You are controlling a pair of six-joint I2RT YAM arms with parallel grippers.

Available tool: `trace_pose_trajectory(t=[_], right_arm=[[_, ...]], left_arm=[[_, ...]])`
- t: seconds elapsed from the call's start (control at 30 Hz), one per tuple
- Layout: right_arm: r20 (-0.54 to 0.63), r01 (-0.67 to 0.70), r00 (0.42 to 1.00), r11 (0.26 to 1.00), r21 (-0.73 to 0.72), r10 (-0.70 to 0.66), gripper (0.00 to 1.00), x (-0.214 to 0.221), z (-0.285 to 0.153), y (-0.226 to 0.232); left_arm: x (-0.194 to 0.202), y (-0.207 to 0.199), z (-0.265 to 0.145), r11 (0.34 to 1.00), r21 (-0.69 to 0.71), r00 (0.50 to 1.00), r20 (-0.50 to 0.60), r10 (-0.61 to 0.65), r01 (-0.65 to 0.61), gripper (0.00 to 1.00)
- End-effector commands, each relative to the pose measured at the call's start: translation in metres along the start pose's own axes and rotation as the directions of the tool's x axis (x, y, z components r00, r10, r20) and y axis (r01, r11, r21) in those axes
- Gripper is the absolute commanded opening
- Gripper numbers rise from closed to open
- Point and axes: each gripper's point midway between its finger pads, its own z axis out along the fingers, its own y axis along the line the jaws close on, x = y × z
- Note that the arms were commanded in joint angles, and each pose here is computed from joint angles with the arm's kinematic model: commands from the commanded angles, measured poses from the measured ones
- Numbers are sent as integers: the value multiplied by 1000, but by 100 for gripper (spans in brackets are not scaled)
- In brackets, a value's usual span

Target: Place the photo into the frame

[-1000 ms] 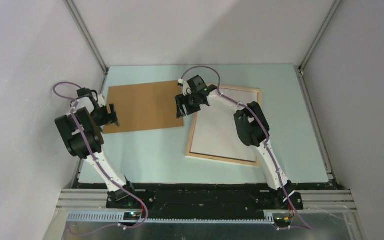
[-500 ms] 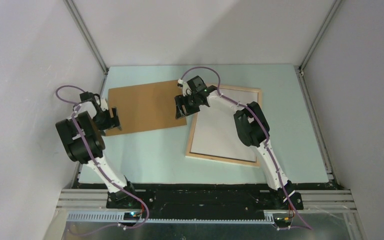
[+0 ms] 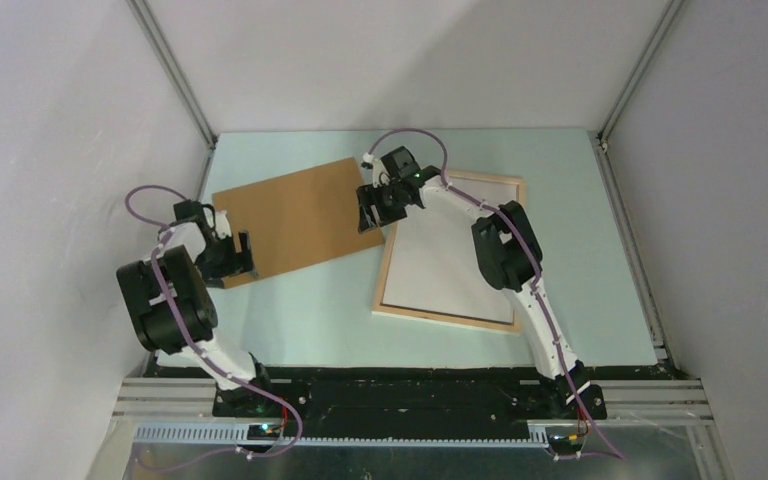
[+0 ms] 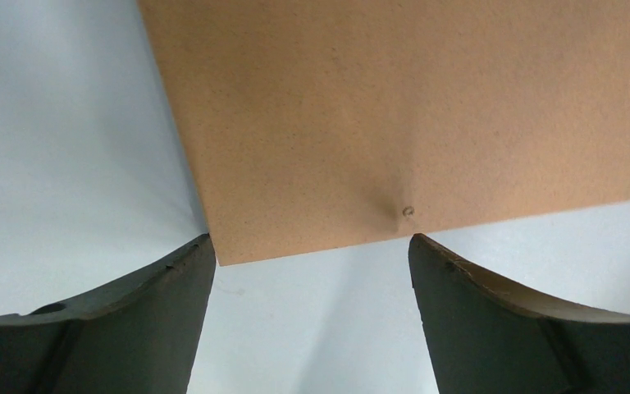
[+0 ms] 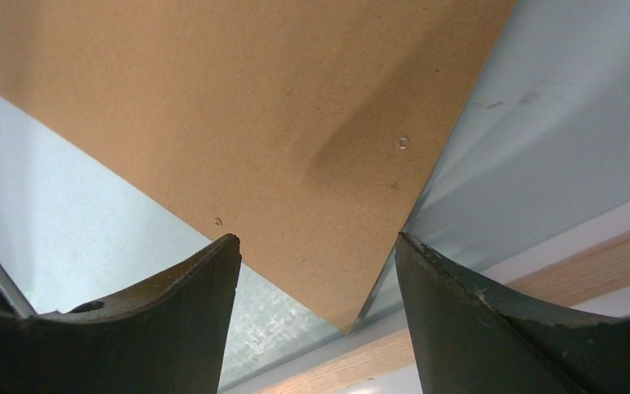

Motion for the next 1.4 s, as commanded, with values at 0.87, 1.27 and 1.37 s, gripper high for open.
trace_pose_trajectory(t=[0.87,1.27,1.37], right_arm=[[105,180,977,982,56,-185,81,-71,-42,-30],[188,214,957,975,52,-220,93,-84,-91,8],[203,231,950,972,47,-236,93,-81,-100,20]], left_arm=[[89,-215,-36,594,437,702,135,699,-676,91],[60,-215,-72,596,287,660,259,705,-750,100],[36,-209,-86,647,222,683,300,666,-729,100]])
